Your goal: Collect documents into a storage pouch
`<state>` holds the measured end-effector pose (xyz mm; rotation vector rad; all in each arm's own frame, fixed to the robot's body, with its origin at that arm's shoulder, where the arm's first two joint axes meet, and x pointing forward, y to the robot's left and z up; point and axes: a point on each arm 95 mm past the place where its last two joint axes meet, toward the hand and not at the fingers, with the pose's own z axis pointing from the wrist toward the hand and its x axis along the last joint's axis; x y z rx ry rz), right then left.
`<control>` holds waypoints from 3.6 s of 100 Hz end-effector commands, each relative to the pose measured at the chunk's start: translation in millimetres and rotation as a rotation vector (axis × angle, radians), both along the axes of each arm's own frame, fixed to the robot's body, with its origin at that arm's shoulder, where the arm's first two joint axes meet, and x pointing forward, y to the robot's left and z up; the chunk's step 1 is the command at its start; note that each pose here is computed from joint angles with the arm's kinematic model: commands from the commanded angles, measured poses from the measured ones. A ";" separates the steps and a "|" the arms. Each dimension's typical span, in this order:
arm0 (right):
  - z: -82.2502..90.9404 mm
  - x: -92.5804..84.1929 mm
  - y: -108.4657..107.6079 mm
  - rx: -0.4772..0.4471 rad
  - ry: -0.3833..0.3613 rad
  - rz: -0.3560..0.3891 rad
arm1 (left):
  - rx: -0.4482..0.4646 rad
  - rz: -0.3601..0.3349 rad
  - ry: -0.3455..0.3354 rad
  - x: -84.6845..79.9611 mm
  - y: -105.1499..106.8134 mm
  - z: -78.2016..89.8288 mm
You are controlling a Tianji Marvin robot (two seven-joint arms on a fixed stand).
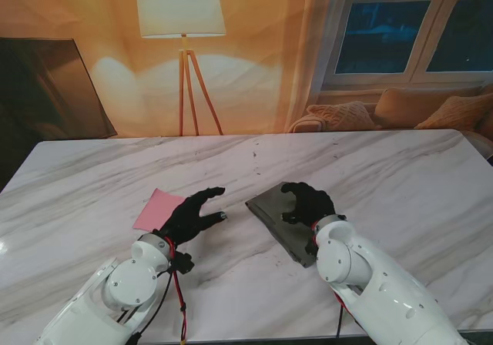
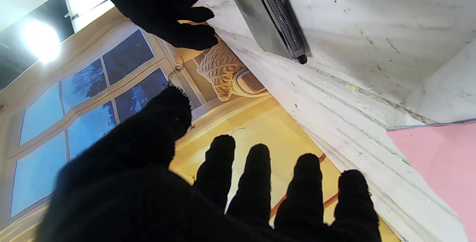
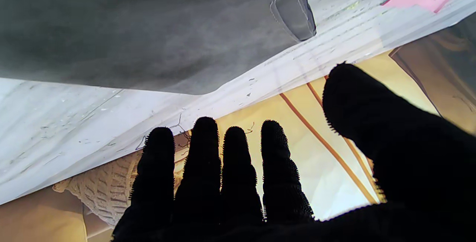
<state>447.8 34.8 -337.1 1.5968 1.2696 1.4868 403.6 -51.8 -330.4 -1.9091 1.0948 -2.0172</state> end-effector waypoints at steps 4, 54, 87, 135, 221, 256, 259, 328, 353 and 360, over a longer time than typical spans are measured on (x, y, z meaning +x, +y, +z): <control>-11.9 -3.5 9.6 -0.015 0.044 0.003 | -0.002 -0.012 0.013 -1.6 -2.6 -0.8; -42.9 -2.4 23.6 -0.147 0.058 0.024 | -0.024 0.009 0.009 0.5 -1.5 -1.7; -53.0 -0.1 24.6 -0.255 0.035 0.020 | -0.022 -0.002 0.022 1.6 -2.4 -3.5; -57.9 2.8 24.6 -0.289 0.067 -0.009 | -0.031 -0.002 0.035 2.7 -3.9 -4.9; -60.8 7.5 26.1 -0.367 -0.007 0.002 | -0.044 -0.004 0.046 1.7 -6.2 -5.1; -51.0 16.0 18.7 -0.340 -0.064 -0.058 | -0.045 -0.001 0.056 2.3 -6.8 -5.9; -49.7 16.6 18.2 -0.334 -0.071 -0.066 | -0.047 0.000 0.058 2.3 -6.8 -5.8; -11.3 6.0 16.0 -0.121 -0.079 -0.071 | -0.034 0.021 0.049 1.9 -2.2 -1.7; 10.3 -8.2 23.1 -0.010 -0.053 0.008 | -0.001 0.023 0.020 4.3 3.6 6.5; 15.0 -11.7 25.8 0.011 -0.052 0.033 | 0.015 0.017 0.012 5.5 5.7 9.3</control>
